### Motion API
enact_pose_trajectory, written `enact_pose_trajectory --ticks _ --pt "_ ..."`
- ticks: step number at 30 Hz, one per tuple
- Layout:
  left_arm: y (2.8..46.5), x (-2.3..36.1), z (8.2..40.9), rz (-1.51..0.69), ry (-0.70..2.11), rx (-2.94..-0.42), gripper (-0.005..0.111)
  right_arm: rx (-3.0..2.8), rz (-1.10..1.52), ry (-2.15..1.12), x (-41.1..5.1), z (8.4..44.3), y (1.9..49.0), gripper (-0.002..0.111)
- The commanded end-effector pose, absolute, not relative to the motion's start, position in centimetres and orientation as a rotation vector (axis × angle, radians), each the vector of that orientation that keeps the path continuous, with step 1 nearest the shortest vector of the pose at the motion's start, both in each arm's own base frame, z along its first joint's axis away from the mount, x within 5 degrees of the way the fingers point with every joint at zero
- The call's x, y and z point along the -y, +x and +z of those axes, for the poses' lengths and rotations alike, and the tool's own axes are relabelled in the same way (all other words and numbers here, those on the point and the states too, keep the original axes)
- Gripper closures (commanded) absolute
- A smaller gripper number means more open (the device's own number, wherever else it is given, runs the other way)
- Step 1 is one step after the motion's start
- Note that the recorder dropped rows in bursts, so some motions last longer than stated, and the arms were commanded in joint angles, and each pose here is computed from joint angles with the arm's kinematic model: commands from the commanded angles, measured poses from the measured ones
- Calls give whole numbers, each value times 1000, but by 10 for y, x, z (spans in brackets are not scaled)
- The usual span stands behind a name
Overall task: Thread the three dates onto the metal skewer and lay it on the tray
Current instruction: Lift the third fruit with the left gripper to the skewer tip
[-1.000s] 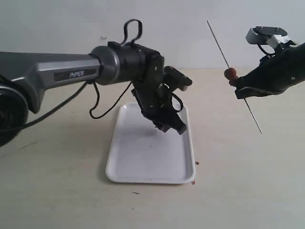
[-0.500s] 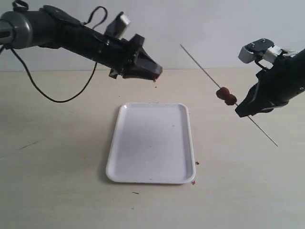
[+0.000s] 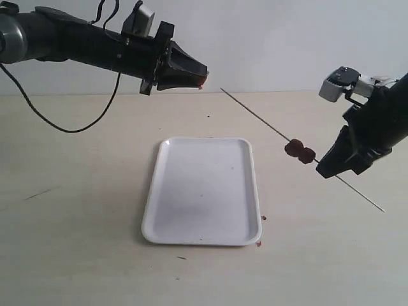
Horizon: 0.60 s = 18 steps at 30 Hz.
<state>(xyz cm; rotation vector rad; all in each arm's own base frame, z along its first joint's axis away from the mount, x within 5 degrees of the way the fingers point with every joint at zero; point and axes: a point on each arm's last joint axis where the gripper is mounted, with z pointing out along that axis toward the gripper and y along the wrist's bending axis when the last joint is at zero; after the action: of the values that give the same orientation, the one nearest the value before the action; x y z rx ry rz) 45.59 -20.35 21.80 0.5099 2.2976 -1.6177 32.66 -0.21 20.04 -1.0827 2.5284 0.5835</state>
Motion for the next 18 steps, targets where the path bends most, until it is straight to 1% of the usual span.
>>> enact_pose_trajectory --ticks 1,18 --pt "450 212 228 -1643 547 -2265 77 -2419 672 -1113 -4 208 326 108" --pt "449 215 228 -1650 544 -2272 77 -2455 627 -1092 -1 206 327 108"
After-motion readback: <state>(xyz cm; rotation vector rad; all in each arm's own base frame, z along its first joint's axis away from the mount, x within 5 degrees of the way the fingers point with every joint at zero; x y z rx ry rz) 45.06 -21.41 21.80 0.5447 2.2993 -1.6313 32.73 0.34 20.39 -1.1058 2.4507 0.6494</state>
